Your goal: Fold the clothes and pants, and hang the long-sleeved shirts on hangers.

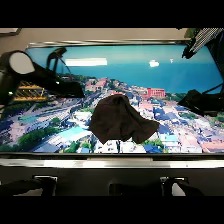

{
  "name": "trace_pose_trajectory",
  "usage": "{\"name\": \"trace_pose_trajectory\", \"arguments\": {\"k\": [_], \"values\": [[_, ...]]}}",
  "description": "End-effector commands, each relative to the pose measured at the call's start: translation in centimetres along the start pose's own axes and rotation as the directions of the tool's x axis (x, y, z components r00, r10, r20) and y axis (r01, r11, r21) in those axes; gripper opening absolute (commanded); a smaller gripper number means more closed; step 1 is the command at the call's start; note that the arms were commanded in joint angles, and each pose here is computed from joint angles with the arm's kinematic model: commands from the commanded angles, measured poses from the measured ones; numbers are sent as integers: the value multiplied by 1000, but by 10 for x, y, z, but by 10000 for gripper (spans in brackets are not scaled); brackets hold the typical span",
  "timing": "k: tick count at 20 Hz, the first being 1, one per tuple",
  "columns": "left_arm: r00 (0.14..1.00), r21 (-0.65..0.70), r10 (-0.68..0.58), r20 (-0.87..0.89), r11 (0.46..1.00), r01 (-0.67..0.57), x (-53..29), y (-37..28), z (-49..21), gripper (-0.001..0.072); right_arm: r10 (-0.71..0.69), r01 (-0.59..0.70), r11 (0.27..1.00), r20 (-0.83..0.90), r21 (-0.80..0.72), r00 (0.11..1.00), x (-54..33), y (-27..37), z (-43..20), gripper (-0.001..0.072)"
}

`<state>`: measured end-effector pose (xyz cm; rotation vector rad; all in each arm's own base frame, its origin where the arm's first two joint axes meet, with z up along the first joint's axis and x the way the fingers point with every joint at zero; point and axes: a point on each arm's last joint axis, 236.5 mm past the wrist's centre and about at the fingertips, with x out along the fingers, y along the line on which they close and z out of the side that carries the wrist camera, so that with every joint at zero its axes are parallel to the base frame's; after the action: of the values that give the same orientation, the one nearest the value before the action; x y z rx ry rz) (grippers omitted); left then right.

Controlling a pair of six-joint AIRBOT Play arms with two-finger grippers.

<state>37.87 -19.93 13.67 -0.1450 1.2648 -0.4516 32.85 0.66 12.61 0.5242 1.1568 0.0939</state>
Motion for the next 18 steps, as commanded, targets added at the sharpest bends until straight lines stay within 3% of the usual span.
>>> {"name": "trace_pose_trajectory", "arguments": {"k": [1, 4, 10, 18], "values": [[998, -59, 45, 43, 997, -42, -28, 33, 3, 531, 91, -85, 994, -88, 64, 992, 54, -37, -16, 392], [998, -66, 49, 40, 997, -46, -27, 37, 4, 530, 109, -89, 988, -159, 126, 981, 106, -61, -49, 461], [998, -66, 49, 40, 997, -46, -26, 37, 4, 531, 218, -188, 957, -124, 221, 968, 169, -70, -64, 460], [998, -110, 52, 43, 993, -47, -27, 40, 5, 532, 191, -168, 959, -84, 229, 978, 191, -86, -56, 459]]}}
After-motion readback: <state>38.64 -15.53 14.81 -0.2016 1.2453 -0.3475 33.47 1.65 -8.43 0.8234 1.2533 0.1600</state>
